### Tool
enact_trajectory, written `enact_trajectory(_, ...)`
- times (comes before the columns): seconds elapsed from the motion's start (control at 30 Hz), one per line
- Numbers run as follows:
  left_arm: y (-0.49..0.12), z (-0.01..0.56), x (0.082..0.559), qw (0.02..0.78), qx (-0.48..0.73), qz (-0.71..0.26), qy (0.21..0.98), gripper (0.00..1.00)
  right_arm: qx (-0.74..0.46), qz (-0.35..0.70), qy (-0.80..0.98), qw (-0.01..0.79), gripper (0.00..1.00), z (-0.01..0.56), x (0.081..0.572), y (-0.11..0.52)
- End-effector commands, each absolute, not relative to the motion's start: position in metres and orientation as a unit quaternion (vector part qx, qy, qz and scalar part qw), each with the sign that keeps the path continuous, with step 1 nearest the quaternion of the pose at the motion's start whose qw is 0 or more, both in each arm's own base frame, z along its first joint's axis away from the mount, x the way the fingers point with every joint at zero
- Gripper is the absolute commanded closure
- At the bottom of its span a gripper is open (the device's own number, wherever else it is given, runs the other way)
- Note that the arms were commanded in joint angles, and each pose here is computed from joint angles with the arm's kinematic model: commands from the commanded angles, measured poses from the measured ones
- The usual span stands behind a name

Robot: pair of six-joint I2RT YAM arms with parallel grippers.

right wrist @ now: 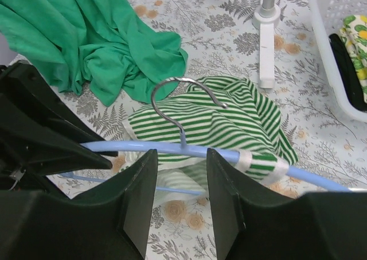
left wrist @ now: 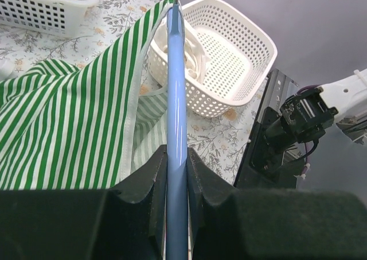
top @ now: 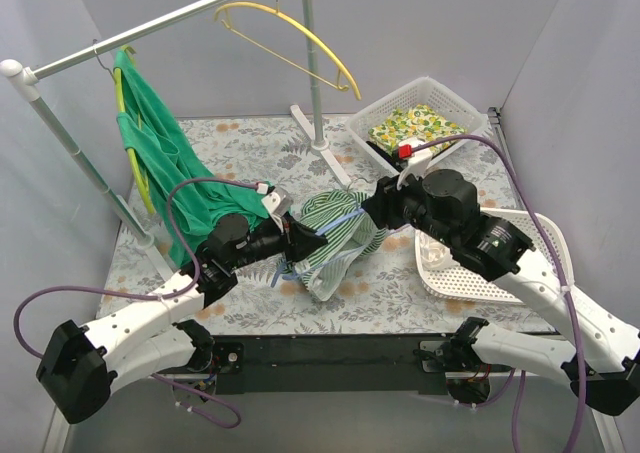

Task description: Place the tank top on the hanger

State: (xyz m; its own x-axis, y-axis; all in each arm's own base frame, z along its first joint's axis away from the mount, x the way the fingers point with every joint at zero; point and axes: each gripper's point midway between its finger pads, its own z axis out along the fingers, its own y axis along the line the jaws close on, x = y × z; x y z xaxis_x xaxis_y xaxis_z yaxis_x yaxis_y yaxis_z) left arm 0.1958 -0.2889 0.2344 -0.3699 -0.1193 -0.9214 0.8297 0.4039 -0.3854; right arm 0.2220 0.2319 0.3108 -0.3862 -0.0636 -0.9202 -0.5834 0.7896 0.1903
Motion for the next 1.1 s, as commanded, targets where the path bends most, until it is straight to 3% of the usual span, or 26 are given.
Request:
enact_trajectory(0.0,-0.299,0.276,0.198,0.532,0.272,-0.494,0.632,1.0,-0.225,0.29,0.752,0.547,0.52,0.325,0.229,0.257)
enact_trajectory(0.43,-0.31,0.284,0.193,0.523,0.276,-0.501,0.632,1.0,-0.186,0.25,0.772,0.553,0.56,0.292,0.253,0.259)
enact_trajectory(0.53,-0.312,0.284,0.195,0.519,0.265,-0.503,0.638,1.0,-0.18,0.24,0.776,0.555,0.82,0.285,0.256,0.257)
enact_trajectory(0.57,-0.313,0.286,0.196,0.519,0.259,-0.504,0.64,1.0,-0.183,0.237,0.776,0.555,0.98,0.284,0.256,0.258)
enact_trajectory(0.67,-0.31,0.287,0.205,0.513,0.223,-0.498,0.663,0.74,-0.186,0.218,0.777,0.56,0.99,0.279,0.257,0.253)
enact_trajectory(0.83,-0.29,0.291,0.226,0.52,0.124,-0.463,0.707,0.38,-0.199,0.188,0.779,0.564,0.99,0.268,0.255,0.245)
enact_trajectory(0.93,-0.266,0.29,0.242,0.522,0.032,-0.423,0.74,0.25,-0.207,0.189,0.774,0.568,0.99,0.267,0.252,0.244)
enact_trajectory(1.07,-0.242,0.263,0.24,0.485,-0.037,-0.374,0.789,0.22,-0.236,0.191,0.766,0.567,0.99,0.261,0.244,0.243)
